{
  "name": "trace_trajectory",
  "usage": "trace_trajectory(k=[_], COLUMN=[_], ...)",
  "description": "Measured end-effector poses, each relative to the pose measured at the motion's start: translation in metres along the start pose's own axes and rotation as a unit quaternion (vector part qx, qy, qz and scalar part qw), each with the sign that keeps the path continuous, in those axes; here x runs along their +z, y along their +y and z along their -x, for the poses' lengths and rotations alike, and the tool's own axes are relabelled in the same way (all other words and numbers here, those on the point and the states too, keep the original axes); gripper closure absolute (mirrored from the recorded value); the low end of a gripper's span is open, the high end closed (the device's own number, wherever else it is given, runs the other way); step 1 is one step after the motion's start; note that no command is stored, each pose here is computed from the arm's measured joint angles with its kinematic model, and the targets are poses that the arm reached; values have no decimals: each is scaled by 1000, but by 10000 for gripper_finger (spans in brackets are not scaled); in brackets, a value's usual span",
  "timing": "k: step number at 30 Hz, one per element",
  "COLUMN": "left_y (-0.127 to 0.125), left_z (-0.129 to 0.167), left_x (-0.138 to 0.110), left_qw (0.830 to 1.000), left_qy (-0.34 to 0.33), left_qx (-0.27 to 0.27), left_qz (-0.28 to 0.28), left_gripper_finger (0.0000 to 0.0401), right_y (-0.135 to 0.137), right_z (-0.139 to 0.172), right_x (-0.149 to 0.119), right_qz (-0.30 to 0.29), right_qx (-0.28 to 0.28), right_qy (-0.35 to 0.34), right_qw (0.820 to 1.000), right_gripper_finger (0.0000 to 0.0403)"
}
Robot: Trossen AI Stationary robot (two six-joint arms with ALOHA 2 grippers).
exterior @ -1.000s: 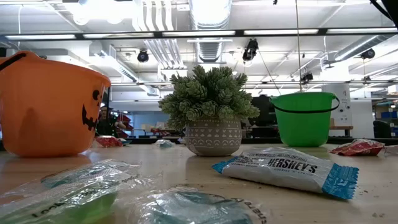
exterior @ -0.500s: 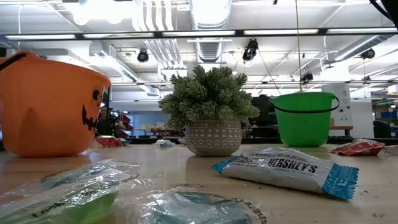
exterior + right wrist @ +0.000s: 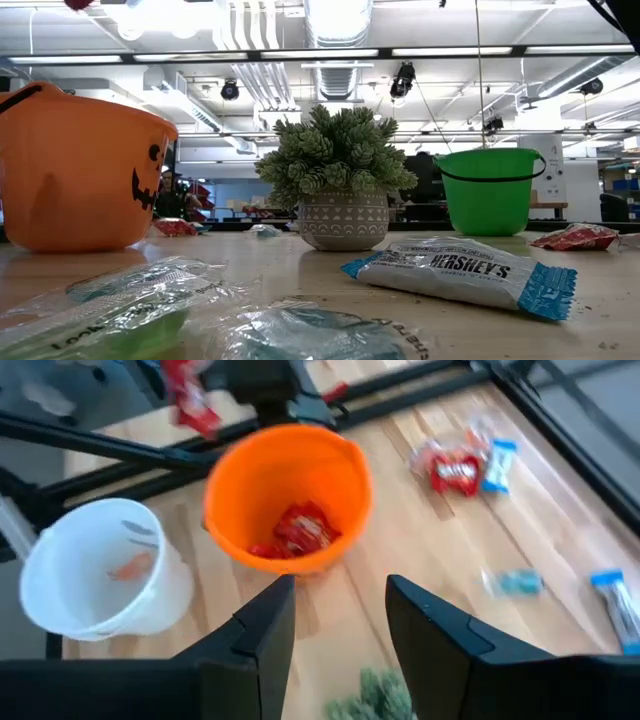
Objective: Sort candy
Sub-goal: Put the red candy into the orange bucket
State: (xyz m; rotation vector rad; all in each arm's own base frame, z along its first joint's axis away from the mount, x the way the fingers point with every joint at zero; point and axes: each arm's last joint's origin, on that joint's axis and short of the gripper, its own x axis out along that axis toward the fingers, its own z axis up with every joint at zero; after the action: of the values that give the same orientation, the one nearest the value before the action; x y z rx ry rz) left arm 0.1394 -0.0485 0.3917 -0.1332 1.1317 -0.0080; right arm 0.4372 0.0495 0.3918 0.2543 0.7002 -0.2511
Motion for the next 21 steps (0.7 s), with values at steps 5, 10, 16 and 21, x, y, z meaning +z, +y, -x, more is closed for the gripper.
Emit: trace_trajectory(k=[5, 10, 16, 21], left_y=[5, 7, 10, 13], left_z=[4, 2, -6, -14], left_x=[-9, -13, -20, -28], left_qw=[999, 997, 996, 994], left_qy=[25, 29, 43, 58], left_qx=[13, 30, 40, 45], left_qz=[-29, -60, -73, -82], left_gripper_finger=[398, 383, 322, 276], right_y=[-8, -13, -10, -8], right_z=[0, 4, 9, 17], right_x=[-9, -23, -35, -49], right_qz=[-55, -91, -115, -130], right_qx=[-30, -74, -119, -157], right_qy=[49, 115, 143, 191], right_qw=[997, 986, 976, 960], right_gripper_finger=[265, 271, 260, 247])
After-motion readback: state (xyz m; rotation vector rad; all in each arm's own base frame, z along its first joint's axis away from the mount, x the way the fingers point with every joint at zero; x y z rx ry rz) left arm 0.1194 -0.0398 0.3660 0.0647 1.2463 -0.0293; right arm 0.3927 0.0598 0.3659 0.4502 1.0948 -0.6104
